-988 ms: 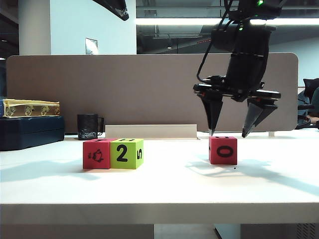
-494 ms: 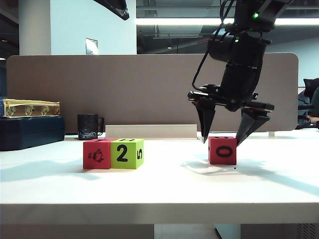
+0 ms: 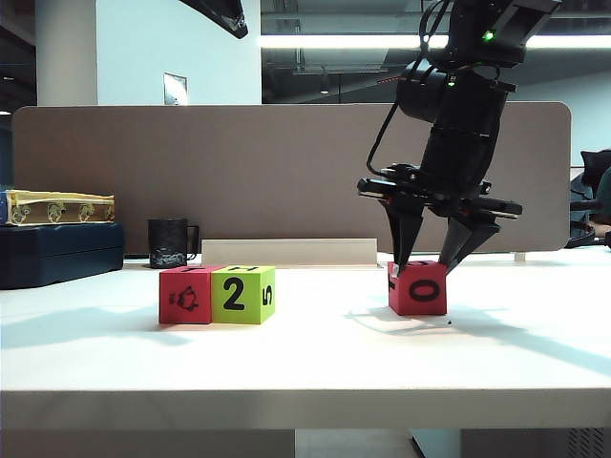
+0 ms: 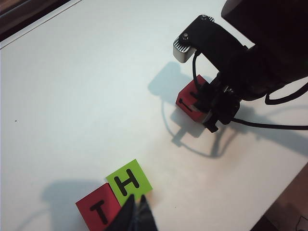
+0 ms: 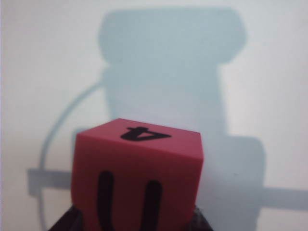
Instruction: Select the appropriate blocks from the scattered letter blocks on the table and arrange them in a row to spell out "THU".
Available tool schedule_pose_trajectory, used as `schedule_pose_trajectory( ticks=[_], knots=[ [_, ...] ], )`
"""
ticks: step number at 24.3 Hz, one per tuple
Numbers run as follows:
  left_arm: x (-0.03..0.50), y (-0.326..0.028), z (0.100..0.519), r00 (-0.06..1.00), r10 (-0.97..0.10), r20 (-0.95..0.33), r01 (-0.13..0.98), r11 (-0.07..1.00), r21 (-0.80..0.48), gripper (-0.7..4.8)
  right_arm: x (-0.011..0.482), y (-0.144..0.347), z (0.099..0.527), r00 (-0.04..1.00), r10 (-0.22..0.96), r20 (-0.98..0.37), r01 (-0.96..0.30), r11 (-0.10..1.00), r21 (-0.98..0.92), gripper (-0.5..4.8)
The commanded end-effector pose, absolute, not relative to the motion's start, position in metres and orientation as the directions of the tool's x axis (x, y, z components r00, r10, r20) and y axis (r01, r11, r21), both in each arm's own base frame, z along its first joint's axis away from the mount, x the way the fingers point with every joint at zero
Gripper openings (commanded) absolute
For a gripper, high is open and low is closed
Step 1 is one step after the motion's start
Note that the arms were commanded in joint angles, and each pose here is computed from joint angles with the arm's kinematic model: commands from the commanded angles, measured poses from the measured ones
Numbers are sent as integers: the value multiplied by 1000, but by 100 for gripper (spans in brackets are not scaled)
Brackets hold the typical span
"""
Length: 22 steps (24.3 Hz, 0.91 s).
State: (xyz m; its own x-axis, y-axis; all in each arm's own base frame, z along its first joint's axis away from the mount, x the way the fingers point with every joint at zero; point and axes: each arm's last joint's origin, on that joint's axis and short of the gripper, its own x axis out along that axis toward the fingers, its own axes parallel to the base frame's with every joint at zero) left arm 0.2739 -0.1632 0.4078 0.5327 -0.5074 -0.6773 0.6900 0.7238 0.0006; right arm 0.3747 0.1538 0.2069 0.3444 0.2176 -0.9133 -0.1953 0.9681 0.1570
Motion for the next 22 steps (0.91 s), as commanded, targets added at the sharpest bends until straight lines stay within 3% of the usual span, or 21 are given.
schedule_pose_trajectory(
  ticks=[1,10,19,21,22],
  knots=[
    [273,-162,412,545,-516,-661,692,722,8,-6,371,158,210,315,257,-913,-214,957,196,197],
    [273,-162,411,543,-515,-664,692,722,7,-6,357,189,211,276,325,-905,-304,922,239,198],
    [272,-162,411,537,-511,-671,692,722,4,-6,347,227,216,341,406,-848,-410,876,254,201],
    [272,-162,410,534,-510,-675,693,721,3,-6,348,227,216,347,410,-844,-404,877,260,224],
    [272,-162,410,532,-509,-677,693,721,3,-6,348,227,216,344,408,-846,-395,880,264,260]
  ],
)
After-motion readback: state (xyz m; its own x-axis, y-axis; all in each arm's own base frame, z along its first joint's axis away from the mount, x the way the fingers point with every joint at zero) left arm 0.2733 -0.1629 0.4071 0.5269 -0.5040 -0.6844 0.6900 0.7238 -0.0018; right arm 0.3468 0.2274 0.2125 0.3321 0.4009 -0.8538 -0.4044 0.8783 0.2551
